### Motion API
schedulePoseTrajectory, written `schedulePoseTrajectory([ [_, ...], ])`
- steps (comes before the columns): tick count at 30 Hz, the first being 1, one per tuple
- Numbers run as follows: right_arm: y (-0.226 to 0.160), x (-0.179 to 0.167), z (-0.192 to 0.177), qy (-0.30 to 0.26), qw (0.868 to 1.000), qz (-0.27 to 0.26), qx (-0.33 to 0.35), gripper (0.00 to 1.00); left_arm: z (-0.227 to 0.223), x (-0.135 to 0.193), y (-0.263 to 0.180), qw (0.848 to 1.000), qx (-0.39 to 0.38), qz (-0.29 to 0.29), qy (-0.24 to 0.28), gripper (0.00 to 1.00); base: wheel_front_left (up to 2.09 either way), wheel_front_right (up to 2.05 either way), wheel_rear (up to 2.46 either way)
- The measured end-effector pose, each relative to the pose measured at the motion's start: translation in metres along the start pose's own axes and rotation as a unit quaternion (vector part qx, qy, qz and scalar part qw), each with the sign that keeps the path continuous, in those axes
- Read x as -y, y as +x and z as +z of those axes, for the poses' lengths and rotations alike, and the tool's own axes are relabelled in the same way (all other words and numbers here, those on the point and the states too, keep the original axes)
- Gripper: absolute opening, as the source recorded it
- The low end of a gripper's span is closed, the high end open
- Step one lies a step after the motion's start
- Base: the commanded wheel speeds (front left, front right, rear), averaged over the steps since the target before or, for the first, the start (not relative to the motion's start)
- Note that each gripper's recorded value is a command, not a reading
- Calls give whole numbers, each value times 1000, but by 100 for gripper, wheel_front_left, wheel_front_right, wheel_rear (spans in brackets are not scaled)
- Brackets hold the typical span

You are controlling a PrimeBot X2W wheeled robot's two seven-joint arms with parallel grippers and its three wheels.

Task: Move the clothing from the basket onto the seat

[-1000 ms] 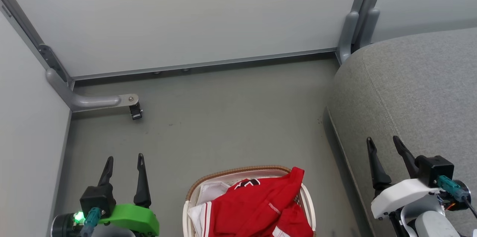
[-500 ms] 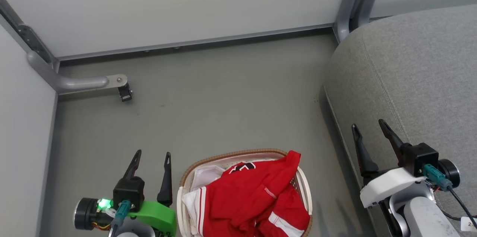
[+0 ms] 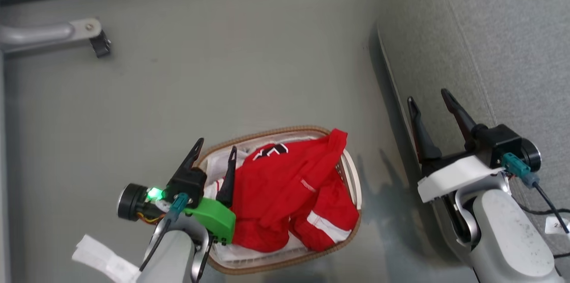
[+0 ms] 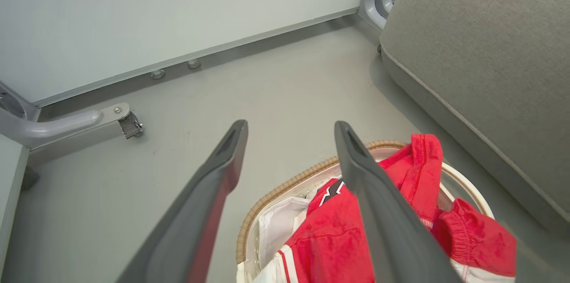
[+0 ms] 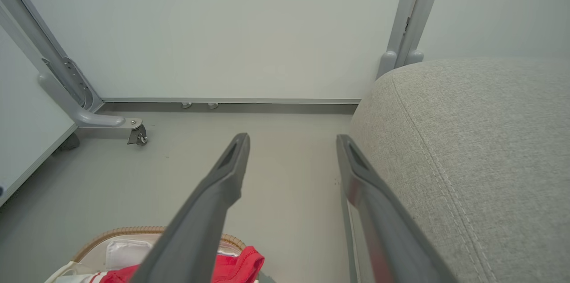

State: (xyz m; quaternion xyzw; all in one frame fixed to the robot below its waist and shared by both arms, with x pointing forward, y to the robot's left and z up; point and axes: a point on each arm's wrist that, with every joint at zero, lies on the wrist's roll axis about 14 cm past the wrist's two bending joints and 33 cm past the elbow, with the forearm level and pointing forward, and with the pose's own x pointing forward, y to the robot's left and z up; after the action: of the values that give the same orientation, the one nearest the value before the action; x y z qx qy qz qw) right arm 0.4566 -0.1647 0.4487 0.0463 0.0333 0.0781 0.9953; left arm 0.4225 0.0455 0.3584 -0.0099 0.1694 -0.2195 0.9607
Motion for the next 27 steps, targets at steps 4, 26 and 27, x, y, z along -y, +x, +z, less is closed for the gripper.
schedulePoseTrajectory([
  [4,13,3,-17,1,1000,2,-16,100,-31,19,18,998,-44,-47,1,100,0,0,0],
  [26,27,35,-126,14,991,-35,-128,100,-184,76,62,947,-223,-229,44,100,0,0,0],
  [27,26,36,-130,15,990,-37,-133,100,-191,79,61,942,-231,-237,48,100,0,0,0],
])
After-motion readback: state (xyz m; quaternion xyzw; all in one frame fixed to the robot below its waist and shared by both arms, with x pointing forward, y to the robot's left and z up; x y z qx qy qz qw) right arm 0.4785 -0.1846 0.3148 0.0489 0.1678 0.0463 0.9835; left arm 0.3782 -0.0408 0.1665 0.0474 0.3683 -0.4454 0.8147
